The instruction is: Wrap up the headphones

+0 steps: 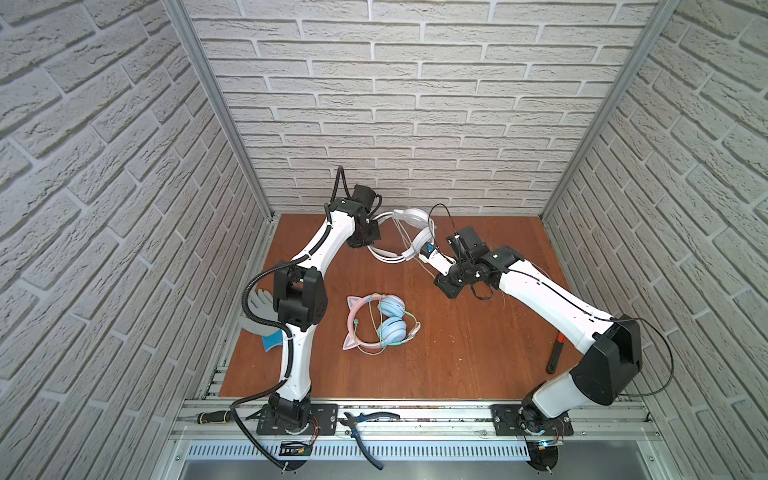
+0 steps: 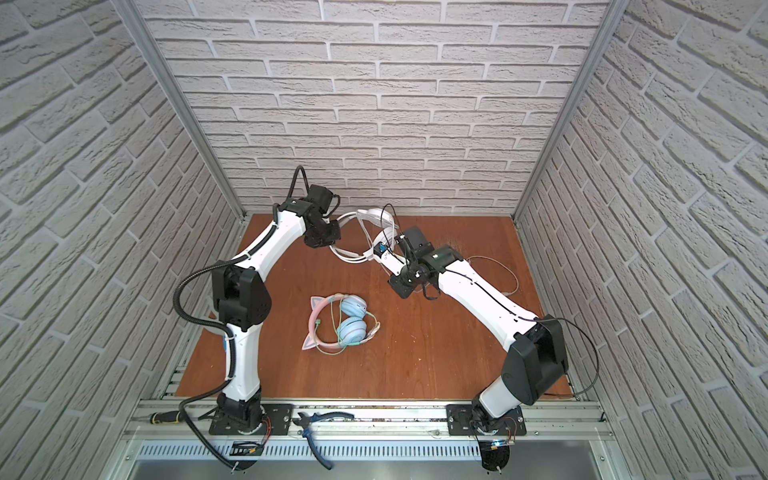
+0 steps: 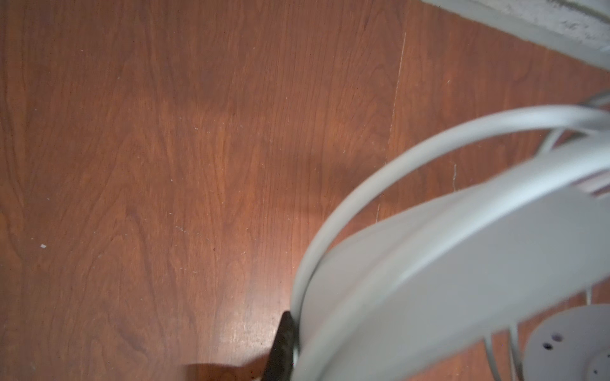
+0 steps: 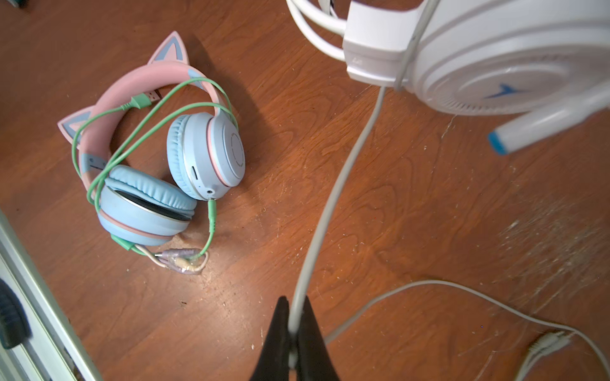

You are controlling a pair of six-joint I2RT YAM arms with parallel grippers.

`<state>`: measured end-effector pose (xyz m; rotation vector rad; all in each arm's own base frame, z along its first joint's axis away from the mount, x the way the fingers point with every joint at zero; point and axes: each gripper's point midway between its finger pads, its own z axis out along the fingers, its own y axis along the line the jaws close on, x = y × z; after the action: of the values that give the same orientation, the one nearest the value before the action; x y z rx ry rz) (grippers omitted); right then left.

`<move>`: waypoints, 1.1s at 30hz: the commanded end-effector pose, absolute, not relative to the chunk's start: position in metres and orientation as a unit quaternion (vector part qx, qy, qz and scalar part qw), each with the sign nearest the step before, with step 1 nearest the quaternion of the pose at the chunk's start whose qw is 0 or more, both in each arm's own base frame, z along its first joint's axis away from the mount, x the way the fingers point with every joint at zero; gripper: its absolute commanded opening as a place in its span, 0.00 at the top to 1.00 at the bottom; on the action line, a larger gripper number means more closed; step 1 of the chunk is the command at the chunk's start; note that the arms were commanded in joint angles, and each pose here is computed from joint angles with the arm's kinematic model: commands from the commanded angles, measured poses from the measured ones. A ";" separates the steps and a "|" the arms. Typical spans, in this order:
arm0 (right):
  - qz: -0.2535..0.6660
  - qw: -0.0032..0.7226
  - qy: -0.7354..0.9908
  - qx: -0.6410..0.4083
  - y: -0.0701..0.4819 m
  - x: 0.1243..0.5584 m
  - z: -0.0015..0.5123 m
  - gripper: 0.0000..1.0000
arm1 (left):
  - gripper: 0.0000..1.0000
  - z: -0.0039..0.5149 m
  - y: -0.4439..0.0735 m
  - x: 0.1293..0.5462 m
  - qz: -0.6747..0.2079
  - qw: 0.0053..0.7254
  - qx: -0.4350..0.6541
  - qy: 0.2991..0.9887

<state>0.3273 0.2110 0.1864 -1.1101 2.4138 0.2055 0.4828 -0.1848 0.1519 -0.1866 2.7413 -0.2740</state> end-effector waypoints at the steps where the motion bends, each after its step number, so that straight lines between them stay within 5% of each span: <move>1: 0.026 0.199 0.872 -0.447 0.198 0.323 0.186 0.93 | 1.00 0.153 -0.190 0.486 -0.092 0.194 -0.044 0.976; 33: -0.199 0.255 0.768 -0.553 0.183 0.408 0.235 0.92 | 1.00 0.126 -0.266 0.448 -0.113 0.108 0.144 0.977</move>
<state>0.3927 0.1758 0.2173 -1.5371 2.1783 -0.4910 0.4541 -0.2520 0.1131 0.3407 2.8936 -0.2502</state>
